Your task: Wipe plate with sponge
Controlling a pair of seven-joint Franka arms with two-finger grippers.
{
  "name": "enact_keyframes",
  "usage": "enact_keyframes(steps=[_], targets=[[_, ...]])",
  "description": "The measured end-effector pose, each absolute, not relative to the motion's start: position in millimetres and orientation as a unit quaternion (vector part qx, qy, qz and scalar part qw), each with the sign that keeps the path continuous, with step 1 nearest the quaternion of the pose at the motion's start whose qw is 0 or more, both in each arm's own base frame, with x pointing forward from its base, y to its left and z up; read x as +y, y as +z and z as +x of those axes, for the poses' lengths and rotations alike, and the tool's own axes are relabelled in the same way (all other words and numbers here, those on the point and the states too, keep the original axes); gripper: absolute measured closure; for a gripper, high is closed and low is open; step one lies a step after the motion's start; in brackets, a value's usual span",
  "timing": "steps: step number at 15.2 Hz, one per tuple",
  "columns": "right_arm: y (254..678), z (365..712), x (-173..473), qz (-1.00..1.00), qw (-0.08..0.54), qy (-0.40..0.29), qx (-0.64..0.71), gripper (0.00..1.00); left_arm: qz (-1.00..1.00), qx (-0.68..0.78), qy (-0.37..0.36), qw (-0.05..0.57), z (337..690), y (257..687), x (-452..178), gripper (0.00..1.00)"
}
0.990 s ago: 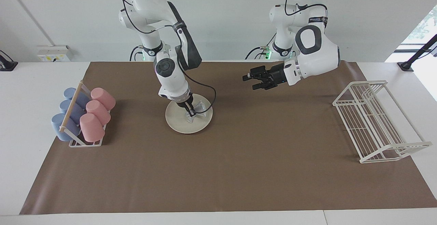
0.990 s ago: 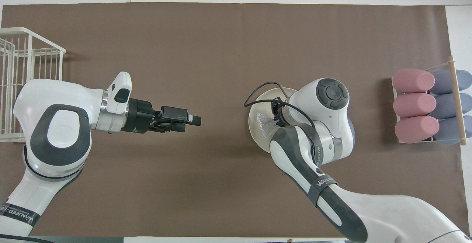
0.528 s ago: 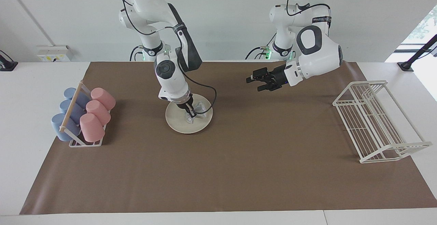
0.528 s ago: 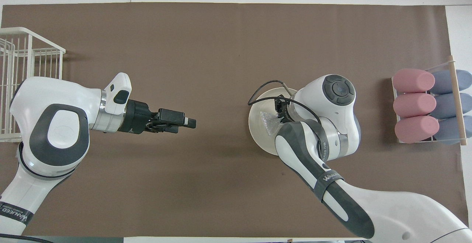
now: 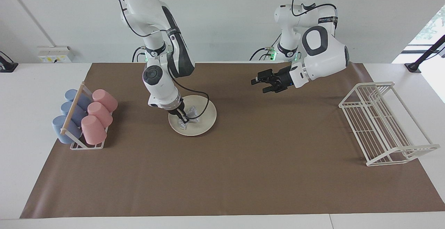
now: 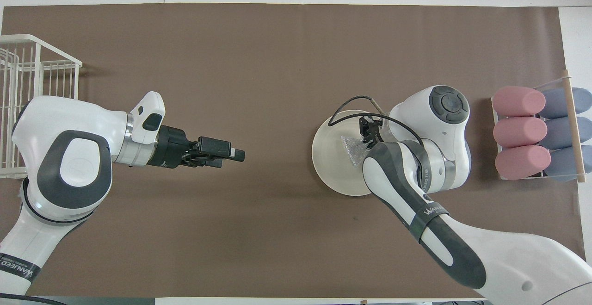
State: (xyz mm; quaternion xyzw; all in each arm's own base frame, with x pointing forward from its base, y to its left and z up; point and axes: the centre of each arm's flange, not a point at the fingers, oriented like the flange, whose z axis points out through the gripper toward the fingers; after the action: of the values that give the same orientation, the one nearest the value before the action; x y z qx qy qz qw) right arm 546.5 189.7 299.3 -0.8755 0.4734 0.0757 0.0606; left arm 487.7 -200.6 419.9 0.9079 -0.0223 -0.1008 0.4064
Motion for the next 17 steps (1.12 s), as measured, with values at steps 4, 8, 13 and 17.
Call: enact_keyframes(steps=[4, 8, 13, 17], targets=[[301, 525, 247, -0.864, 0.056, 0.078, 0.495, 0.9, 0.91, -0.019, -0.1, 0.402, 489, 419, -197, 0.0], [301, 524, 252, -0.865, 0.058, 0.074, 0.493, 0.9, 0.911, -0.014, -0.098, 0.401, 491, 419, -190, 0.0], [300, 549, 184, -0.886, 0.064, 0.071, 0.455, 0.9, 0.911, -0.014, -0.098, 0.401, 491, 419, -191, 0.0], [298, 557, 154, -0.897, 0.066, 0.071, 0.431, 0.9, 0.911, -0.014, -0.098, 0.401, 491, 419, -191, 0.0]])
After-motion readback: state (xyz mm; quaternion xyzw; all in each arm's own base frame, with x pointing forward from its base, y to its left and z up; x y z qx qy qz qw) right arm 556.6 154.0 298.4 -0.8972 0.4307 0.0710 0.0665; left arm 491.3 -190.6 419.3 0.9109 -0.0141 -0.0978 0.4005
